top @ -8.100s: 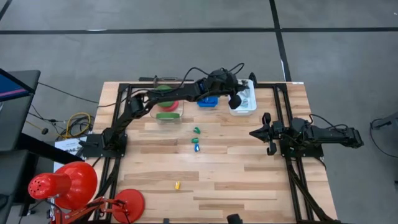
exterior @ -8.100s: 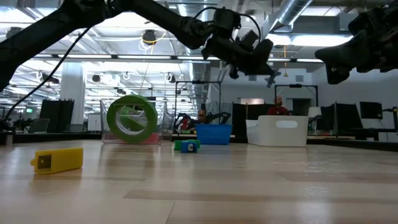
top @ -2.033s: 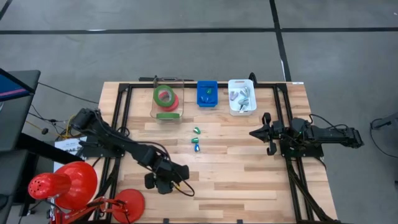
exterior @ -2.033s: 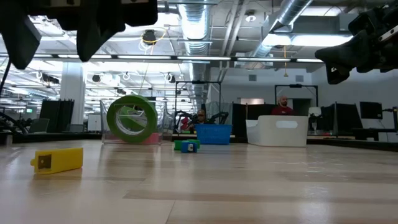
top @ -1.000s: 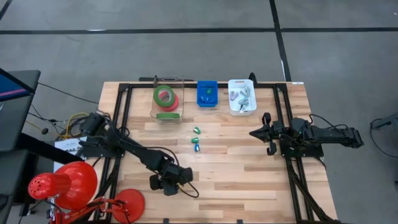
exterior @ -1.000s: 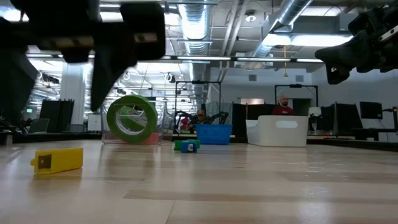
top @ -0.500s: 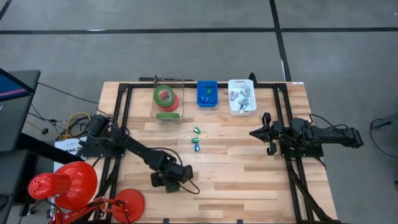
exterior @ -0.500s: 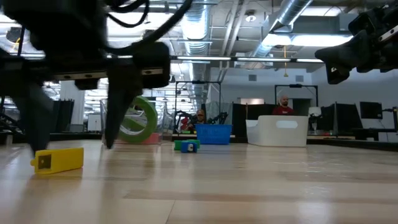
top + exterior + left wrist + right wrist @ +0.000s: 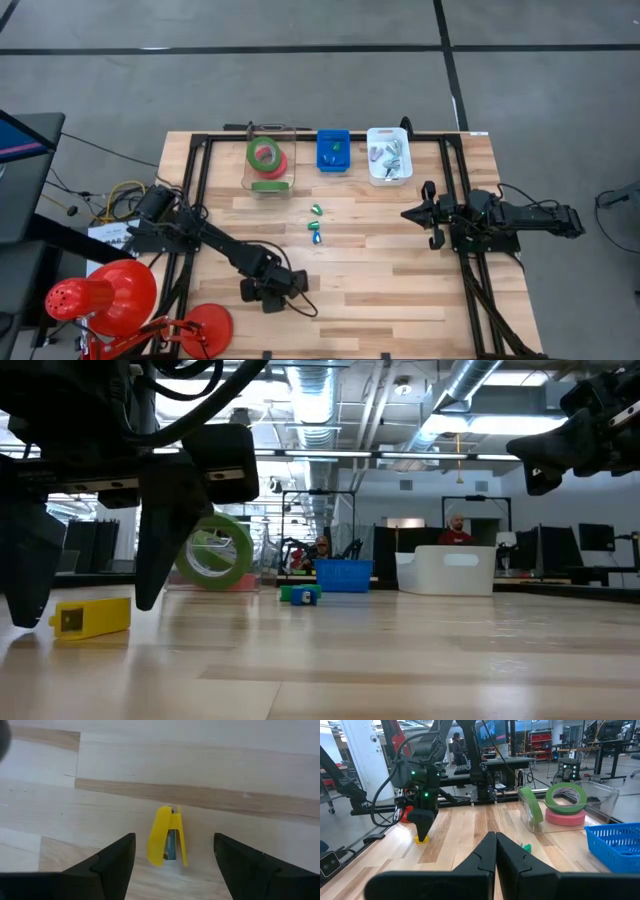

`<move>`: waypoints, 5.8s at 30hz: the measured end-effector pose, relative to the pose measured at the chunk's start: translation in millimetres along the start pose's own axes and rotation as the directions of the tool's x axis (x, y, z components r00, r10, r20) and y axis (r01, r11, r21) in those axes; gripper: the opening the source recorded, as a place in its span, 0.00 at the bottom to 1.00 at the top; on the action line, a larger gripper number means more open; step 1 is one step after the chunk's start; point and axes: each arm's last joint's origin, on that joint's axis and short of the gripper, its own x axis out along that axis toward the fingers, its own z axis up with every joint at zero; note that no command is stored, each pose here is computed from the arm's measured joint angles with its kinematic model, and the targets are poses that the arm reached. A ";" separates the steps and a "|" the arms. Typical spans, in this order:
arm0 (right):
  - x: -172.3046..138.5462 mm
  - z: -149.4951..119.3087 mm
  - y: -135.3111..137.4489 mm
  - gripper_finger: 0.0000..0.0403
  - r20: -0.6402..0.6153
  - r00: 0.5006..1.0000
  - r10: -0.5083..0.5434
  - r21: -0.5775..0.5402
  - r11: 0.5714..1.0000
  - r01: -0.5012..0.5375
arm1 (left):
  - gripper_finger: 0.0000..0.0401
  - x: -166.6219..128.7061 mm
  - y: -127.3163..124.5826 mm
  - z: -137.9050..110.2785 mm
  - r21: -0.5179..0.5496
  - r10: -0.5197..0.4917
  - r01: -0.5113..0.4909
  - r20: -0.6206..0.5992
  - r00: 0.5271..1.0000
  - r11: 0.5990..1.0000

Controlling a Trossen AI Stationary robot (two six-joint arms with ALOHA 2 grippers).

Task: Pick and place Stapler, Stapler remover, tape
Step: Put the yellow stapler into the blue bin, then put the top green stapler into the blue bin

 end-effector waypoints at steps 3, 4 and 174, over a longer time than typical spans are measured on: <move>0.0 0.0 0.0 0.00 0.000 1.000 0.000 0.000 1.000 0.000 | 0.61 0.0 0.2 0.1 0.020 0.002 -0.002 0.001 1.000 1.000; 0.0 0.0 0.0 0.00 0.000 1.000 0.000 0.000 1.000 0.000 | 0.59 0.0 0.3 0.0 0.020 0.002 -0.003 0.001 1.000 1.000; 0.0 0.0 0.0 0.00 0.000 1.000 0.000 0.000 1.000 0.000 | 0.56 -162.9 90.2 -320.9 -0.744 0.809 -0.668 -0.405 0.426 -0.020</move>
